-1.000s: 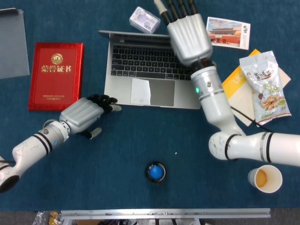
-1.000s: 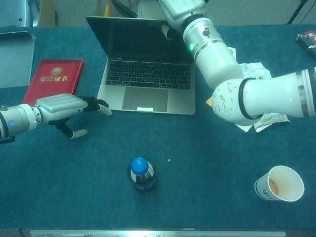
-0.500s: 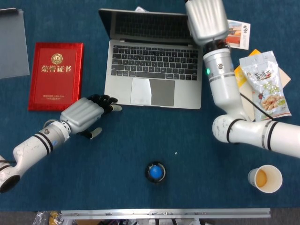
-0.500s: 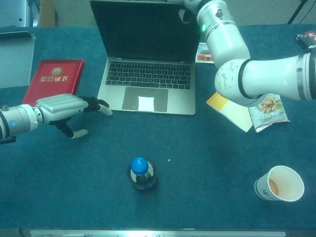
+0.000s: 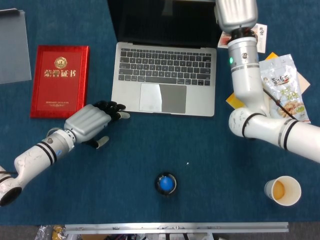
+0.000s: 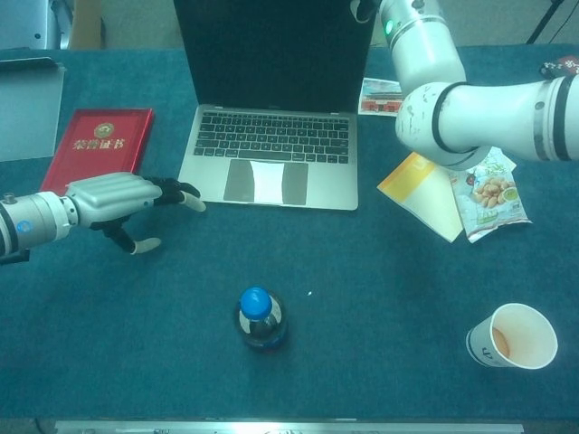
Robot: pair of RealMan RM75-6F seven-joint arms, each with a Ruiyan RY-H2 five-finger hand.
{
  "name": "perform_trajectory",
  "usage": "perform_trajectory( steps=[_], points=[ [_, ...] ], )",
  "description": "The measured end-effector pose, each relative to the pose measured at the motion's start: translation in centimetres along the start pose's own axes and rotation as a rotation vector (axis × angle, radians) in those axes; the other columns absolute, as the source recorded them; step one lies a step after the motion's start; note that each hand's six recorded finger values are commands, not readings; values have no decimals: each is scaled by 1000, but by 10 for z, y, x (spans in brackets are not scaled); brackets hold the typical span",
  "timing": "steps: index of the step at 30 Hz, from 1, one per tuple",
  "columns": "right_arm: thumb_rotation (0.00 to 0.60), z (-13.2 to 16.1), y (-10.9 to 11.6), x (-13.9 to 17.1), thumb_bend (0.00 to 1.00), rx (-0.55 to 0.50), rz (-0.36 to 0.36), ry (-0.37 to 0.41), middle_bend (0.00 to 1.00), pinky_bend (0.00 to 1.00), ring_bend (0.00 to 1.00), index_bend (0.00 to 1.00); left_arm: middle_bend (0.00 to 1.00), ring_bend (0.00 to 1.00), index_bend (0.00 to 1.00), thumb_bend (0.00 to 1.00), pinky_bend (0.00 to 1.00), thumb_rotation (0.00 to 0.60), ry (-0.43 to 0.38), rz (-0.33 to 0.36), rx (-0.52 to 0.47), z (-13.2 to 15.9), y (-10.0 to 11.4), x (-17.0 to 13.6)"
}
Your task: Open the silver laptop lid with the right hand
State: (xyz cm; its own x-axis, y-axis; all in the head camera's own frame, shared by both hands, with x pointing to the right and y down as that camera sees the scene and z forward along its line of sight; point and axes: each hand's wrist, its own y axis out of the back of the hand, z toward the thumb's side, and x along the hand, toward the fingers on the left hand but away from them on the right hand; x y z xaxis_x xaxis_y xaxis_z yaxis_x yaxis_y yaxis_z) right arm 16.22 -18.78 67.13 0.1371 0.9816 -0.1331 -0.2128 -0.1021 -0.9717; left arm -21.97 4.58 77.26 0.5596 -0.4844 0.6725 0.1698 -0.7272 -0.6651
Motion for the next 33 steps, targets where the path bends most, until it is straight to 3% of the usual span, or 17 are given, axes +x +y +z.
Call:
perform_trajectory(
  steps=[6,13,20,27,33],
  points=[
    [600,1,1,-3,277,-4,-4,-3,61,23,0,0,58,28,125,416,0,595,2,3,-2,0,1,0],
    [600,14,8,11,277,-77,-4,64,61,23,0,0,59,27,125,417,0,593,12,35,-2,-4,11,-6],
    [600,16,24,35,277,-148,-13,136,61,23,0,0,64,27,127,417,0,594,54,119,-24,-15,30,-23],
    [600,-13,36,61,281,-176,-17,138,62,23,0,0,89,29,141,416,0,600,144,256,-68,-36,51,-55],
    [600,-63,36,93,281,-186,10,93,70,23,0,0,91,29,142,416,0,600,294,372,-79,-62,58,-96]
  ],
)
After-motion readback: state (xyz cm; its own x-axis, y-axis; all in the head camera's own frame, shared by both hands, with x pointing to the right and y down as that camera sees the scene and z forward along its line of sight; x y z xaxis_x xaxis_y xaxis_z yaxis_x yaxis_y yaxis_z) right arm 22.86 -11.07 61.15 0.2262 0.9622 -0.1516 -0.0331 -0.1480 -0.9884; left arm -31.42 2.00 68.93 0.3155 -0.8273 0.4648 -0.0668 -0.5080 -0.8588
